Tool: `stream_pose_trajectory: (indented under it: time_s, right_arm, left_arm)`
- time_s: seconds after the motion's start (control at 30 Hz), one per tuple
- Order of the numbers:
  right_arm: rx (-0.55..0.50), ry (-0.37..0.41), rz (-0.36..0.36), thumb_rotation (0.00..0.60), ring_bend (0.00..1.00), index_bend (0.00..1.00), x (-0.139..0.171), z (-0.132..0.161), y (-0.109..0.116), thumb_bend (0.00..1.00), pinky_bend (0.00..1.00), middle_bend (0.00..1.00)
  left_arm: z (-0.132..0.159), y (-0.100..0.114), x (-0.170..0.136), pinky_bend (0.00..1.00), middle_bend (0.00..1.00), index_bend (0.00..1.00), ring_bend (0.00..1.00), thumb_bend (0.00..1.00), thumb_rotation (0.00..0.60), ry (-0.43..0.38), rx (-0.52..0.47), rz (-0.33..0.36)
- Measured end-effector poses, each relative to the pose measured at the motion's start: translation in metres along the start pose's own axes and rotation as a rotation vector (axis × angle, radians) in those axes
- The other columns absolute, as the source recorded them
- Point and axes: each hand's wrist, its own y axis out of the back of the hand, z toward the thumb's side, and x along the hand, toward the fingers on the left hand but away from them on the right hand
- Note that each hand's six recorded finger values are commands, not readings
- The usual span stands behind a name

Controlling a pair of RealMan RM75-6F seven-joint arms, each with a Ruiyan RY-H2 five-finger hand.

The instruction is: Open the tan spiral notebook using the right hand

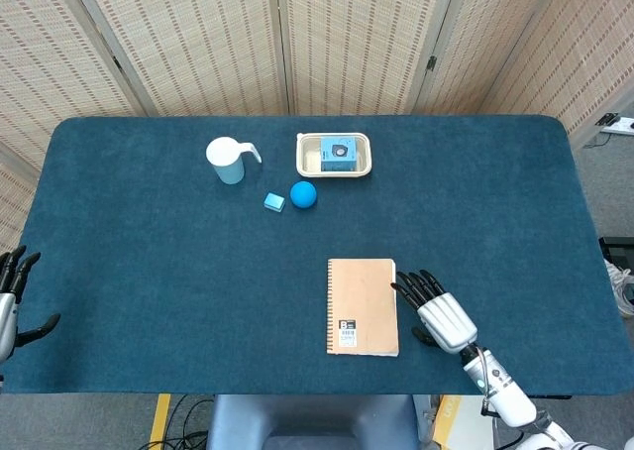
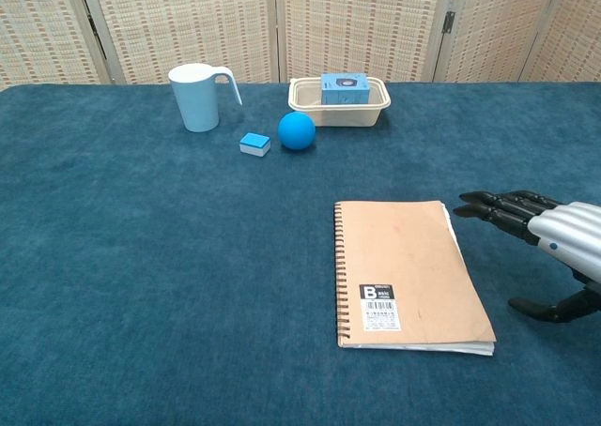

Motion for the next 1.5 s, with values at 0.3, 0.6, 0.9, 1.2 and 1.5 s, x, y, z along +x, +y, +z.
stream_pose_trajectory:
  time_s: [0.3,0.6,0.9,1.2,1.5]
  right_arm:
    - [-0.038,0.007,-0.008,0.6,0.0,0.0,-0.009,0.004,-0.004,0.36,0.0,0.0]
    - [-0.052,0.016,-0.016,0.6,0.0,0.0,-0.016,0.007,-0.005,0.38,0.0,0.0]
    - [-0.06,0.018,-0.015,0.6,0.0,0.0,-0.021,0.009,-0.008,0.38,0.0,0.0]
    - [-0.078,0.016,-0.018,0.6,0.0,0.0,-0.024,0.01,-0.009,0.38,0.0,0.0]
    - [-0.108,0.02,-0.049,0.6,0.0,0.0,-0.027,0.013,-0.008,0.38,0.0,0.0]
  left_arm:
    - [-0.001,-0.001,0.002,0.14,0.06,0.13,0.06,0.2,0.6,0.001,-0.004,-0.01]
    - [-0.002,0.0,0.001,0.14,0.06,0.13,0.06,0.2,0.6,0.0,-0.008,-0.007]
    - [-0.002,0.001,0.001,0.14,0.06,0.13,0.06,0.2,0.6,0.001,-0.006,-0.006]
    - [-0.002,0.001,0.001,0.14,0.06,0.13,0.06,0.2,0.6,0.001,-0.003,-0.005]
    - [-0.002,0.002,0.0,0.14,0.06,0.13,0.06,0.2,0.6,0.001,-0.004,0.001]
